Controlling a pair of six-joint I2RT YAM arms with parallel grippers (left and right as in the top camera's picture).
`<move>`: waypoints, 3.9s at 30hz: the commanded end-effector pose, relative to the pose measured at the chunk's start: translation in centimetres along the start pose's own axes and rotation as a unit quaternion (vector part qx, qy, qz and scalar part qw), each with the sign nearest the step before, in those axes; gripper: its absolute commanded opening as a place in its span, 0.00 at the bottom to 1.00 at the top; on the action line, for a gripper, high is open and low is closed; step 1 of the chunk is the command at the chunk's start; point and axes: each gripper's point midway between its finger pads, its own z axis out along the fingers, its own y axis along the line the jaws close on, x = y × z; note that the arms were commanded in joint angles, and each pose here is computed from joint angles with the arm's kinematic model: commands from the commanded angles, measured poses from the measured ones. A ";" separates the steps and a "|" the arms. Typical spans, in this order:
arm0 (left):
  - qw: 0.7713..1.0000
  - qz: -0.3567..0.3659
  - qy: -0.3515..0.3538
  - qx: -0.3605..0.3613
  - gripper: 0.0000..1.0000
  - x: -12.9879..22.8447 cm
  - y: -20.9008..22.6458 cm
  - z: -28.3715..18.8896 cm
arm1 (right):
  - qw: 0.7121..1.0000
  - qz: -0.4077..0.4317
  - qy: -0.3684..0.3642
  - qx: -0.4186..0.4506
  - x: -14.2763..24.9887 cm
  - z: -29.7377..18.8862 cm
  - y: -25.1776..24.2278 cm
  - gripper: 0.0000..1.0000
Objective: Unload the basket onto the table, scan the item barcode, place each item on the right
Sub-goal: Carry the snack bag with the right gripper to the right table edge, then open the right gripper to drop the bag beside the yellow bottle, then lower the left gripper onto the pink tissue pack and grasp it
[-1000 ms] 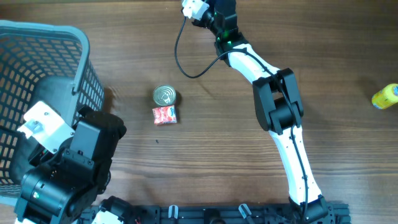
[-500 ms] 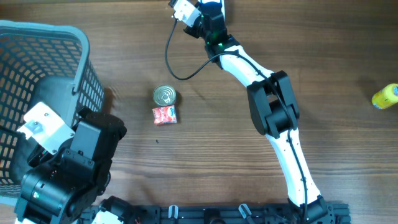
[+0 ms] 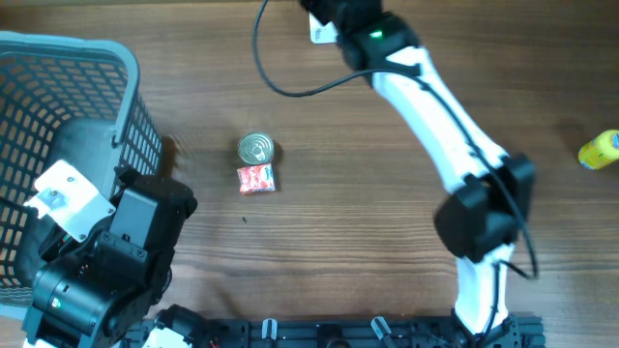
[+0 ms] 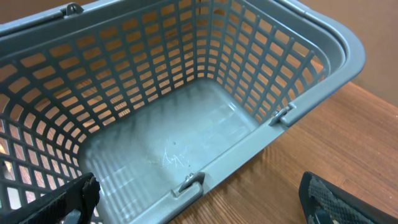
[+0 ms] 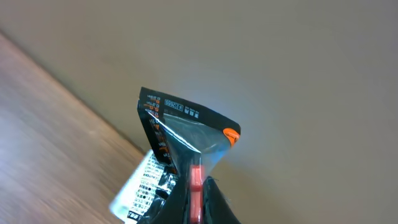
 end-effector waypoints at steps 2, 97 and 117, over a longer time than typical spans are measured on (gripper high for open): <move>1.000 -0.011 -0.012 -0.004 1.00 -0.4 0.2 0.0 | 0.990 0.044 0.088 0.105 4.2 -2.5 -8.0 0.05; 0.933 0.119 0.331 0.069 1.00 18.4 -14.4 5.4 | 0.812 0.463 0.351 -0.055 24.3 -16.4 -14.3 1.00; 0.875 0.209 0.408 0.153 1.00 27.4 -17.6 8.2 | 0.801 0.475 0.360 -0.053 24.4 -16.7 -14.0 1.00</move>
